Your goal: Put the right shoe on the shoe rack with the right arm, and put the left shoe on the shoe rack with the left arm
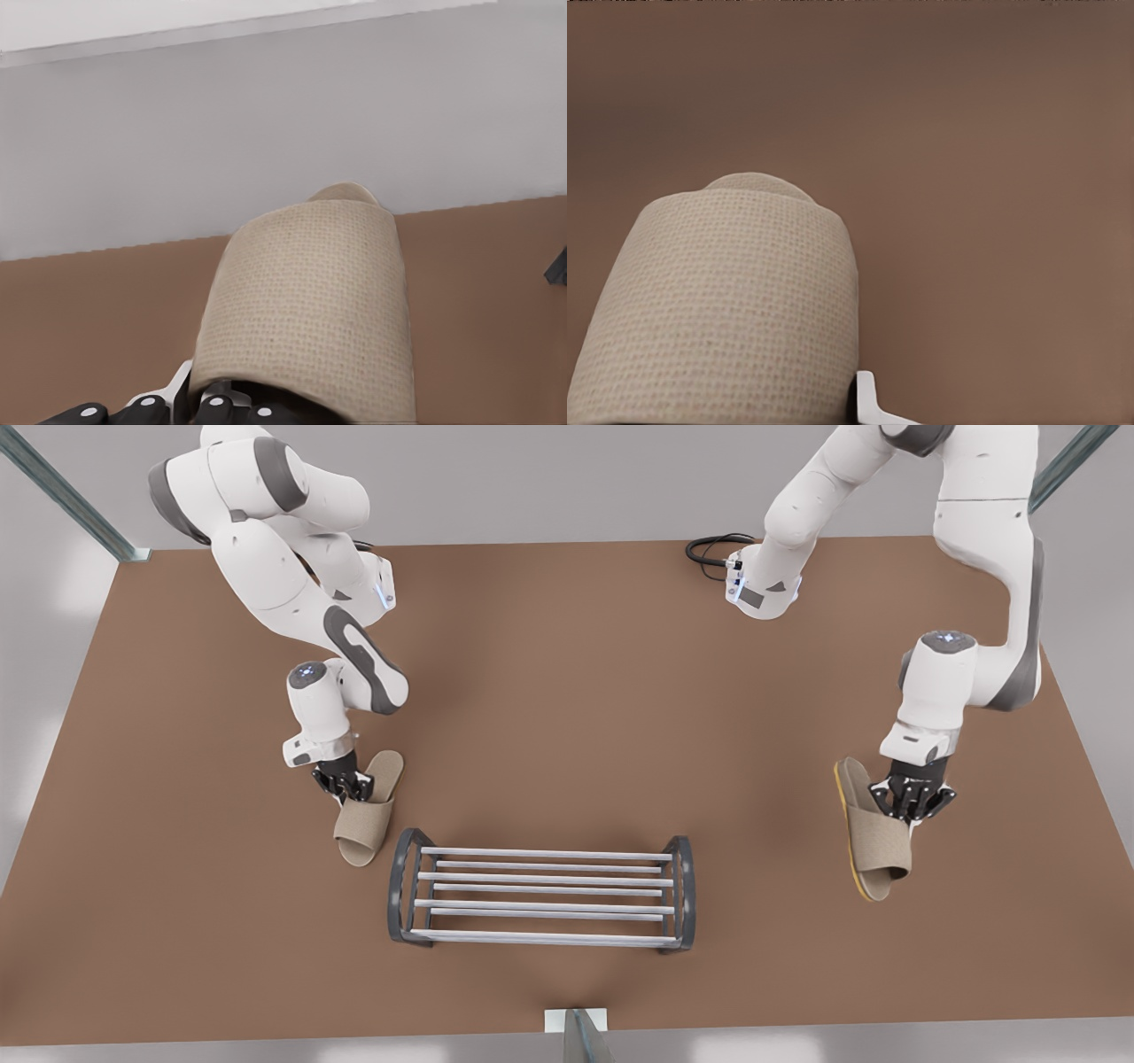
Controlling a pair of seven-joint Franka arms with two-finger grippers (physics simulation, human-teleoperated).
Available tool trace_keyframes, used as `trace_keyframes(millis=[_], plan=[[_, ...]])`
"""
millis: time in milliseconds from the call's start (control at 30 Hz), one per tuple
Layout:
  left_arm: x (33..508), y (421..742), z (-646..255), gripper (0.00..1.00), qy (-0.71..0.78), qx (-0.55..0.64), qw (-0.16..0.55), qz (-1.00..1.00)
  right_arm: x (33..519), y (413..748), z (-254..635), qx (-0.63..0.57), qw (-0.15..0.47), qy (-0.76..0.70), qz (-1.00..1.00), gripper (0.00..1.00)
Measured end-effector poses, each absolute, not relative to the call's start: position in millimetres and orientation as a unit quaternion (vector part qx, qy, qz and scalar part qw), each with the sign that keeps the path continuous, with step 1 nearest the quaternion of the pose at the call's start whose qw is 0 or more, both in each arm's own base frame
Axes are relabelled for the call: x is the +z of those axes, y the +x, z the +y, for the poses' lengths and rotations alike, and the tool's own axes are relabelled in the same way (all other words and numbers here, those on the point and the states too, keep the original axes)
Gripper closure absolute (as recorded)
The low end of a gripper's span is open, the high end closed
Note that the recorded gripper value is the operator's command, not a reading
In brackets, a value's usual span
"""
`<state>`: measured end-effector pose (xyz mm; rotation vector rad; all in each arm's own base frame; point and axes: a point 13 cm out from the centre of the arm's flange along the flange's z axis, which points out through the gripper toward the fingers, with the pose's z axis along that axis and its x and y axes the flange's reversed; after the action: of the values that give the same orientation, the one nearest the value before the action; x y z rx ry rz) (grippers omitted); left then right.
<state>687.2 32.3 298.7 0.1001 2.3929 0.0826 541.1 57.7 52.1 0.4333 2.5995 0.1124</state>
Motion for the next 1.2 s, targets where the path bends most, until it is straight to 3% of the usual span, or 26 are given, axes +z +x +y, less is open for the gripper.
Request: trace_keyframes(millis=[67,133,200,233,500,600,767,933,1033,1200], plan=[[346,718,-8,0.74,0.003,0.015,0.361,0.932,54,543,54,0.041,0.251,0.163,0.953,0.59],[365,737,-41,0.74,-0.027,-0.006,0.337,0.941,58,545,52,0.041,0.255,0.167,0.952,0.65],[386,754,-89,0.74,-0.040,-0.026,0.314,0.948,62,548,47,0.041,0.259,0.172,0.950,0.79],[391,755,-123,0.74,-0.038,-0.032,0.298,0.953,65,549,43,0.040,0.262,0.176,0.948,0.79],[369,702,-248,0.73,-0.023,0.021,0.200,0.979,94,573,24,0.045,0.288,0.198,0.936,0.79],[371,698,-294,0.73,-0.006,0.035,0.204,0.978,134,597,18,0.059,0.305,0.207,0.928,0.79],[379,735,-317,0.73,-0.023,0.104,0.258,0.960,225,672,-23,0.085,0.322,0.222,0.916,0.79],[377,723,-374,0.73,-0.006,0.109,0.276,0.955,339,743,-79,0.073,0.320,0.179,0.927,0.79],[368,714,-410,0.73,0.009,0.120,0.294,0.948,396,757,-67,0.052,0.298,0.120,0.946,0.79],[326,735,-410,0.73,0.018,0.158,0.325,0.932,440,738,-60,0.021,0.220,0.072,0.973,0.79]])
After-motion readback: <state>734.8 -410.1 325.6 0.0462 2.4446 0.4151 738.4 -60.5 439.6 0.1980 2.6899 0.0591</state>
